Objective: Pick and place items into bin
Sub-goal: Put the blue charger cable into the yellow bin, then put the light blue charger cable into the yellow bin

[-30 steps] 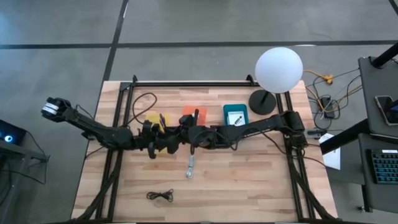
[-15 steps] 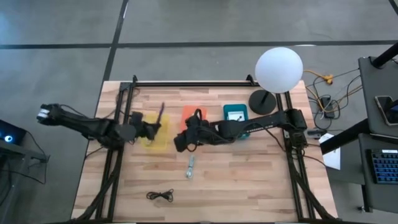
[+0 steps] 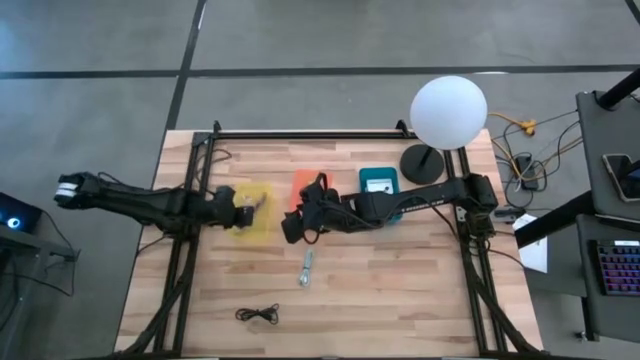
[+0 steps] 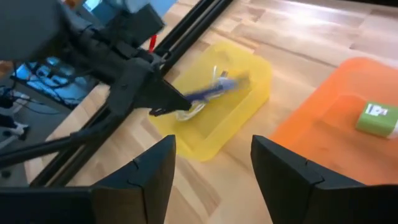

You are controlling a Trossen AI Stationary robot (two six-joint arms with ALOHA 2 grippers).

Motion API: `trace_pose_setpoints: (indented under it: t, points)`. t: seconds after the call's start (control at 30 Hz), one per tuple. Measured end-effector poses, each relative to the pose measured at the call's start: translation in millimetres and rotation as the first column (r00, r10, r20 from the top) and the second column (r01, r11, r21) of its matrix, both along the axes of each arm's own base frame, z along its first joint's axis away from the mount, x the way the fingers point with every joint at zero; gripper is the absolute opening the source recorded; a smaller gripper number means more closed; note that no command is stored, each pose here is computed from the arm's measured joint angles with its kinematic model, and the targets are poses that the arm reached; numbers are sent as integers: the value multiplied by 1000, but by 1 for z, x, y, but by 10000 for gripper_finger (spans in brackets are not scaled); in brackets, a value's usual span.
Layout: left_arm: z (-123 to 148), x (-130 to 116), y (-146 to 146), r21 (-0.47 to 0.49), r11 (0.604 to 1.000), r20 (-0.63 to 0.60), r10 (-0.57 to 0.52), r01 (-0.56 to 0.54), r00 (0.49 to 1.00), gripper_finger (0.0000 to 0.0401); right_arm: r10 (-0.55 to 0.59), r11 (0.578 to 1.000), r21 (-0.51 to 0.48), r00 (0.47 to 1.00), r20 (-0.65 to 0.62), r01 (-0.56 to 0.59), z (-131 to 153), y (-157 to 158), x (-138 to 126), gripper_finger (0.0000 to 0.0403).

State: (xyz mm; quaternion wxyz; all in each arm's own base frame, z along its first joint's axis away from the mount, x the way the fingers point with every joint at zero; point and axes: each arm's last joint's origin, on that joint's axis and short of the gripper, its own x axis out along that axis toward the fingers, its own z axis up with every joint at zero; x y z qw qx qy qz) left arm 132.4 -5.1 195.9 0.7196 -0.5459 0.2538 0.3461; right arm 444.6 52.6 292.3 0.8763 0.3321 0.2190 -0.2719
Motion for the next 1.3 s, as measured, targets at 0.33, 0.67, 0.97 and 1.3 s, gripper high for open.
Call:
trace_pose_setpoints:
  t: [0.33, 0.67, 0.97, 1.3]
  points:
    - [15, 5, -2, 0, 996, -71, -90, 91, 993, 78, 167, 986, 19, 978, -127, -166, -8, 12, -6, 196]
    - [28, 0, 0, 183, 954, -227, -192, 236, 955, 130, 390, 920, 149, 811, -437, -362, -34, 30, -31, 196]
    - [70, -5, -10, 188, 761, -266, -569, 621, 778, 120, 590, 802, 235, 663, -460, -549, -56, 54, -37, 194]
    - [78, 0, -48, 261, 437, -114, -871, 861, 477, 109, 650, 232, -109, 238, -722, -967, -91, 87, -26, 194]
